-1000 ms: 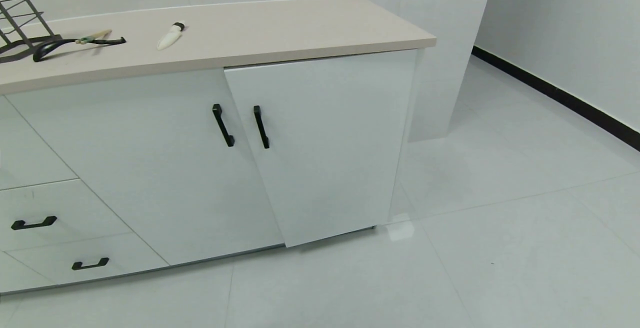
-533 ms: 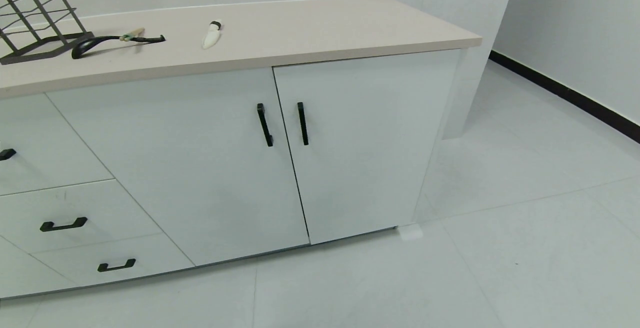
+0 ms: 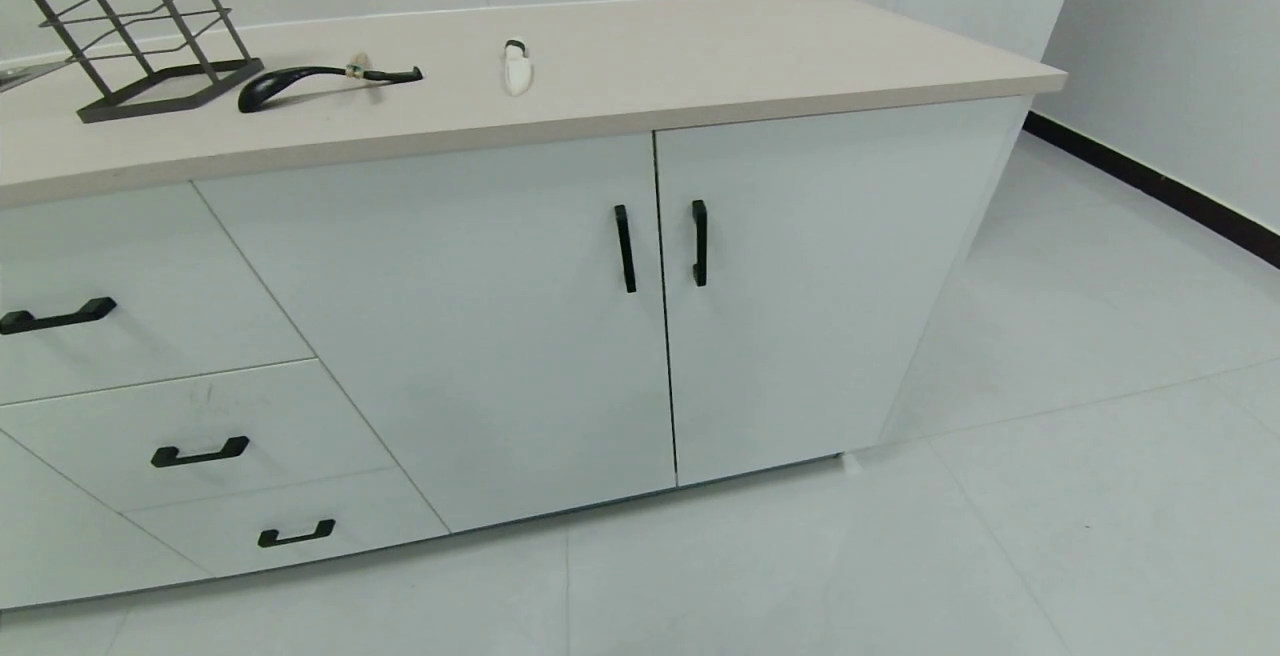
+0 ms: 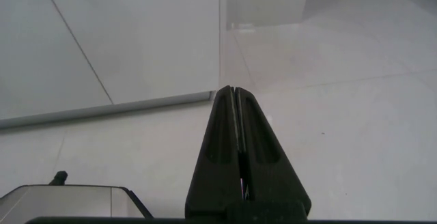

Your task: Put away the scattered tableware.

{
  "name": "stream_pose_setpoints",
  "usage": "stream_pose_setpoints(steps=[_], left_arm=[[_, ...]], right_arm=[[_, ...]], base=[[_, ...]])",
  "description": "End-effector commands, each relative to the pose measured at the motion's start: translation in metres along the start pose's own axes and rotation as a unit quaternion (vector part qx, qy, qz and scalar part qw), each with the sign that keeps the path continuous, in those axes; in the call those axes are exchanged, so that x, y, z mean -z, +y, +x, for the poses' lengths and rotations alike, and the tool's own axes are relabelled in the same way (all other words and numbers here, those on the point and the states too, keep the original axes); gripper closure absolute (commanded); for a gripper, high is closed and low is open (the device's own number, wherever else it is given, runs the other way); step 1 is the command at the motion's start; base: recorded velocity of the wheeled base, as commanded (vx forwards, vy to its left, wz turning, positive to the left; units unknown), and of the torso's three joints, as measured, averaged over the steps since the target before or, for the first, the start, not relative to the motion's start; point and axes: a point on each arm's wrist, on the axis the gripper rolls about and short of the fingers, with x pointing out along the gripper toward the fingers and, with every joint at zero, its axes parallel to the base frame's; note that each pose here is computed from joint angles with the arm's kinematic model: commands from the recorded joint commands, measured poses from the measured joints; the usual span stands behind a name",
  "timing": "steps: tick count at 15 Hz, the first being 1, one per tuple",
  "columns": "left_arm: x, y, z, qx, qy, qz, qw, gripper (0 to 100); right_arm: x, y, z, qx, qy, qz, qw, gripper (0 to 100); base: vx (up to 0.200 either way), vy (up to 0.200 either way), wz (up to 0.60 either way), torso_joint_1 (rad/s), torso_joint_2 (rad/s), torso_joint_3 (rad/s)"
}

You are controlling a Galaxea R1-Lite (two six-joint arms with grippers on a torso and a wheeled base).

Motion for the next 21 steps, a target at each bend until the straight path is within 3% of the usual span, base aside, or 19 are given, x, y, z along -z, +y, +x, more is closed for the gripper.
stream_pose_setpoints(steps=[1,9,11,21], left_arm=[[0.0000,0.0000,0.0000,0.000,0.000,-0.001,1.0000,0],[0.0000,0.0000,0.0000,0.000,0.000,-0.005,1.0000,0],[-0.0001,0.0000,0.0000,0.000,0.000,-0.006,1.0000,0],[0.0000,0.0000,0.0000,0.000,0.000,-0.004,1.0000,0]], right_arm=[[-0.0001,0.0000,0.0001,0.000,0.001,0.000,1.000,100],[-0.0001,0.0000,0.0002,0.000,0.001,0.000,1.000,100],[-0.0001,0.0000,0.0001,0.000,0.001,0.003,1.000,100],[-0.0001,0.0000,0.0001,0.000,0.001,0.004,1.000,100]], base=[[0.000,0.000,0.60,-0.002,0.00,0.002],[0.000,0.000,0.60,0.002,0.00,0.001],[0.000,0.000,0.00,0.000,0.00,0.000],[0.000,0.200,0.00,-0.001,0.00,0.002]])
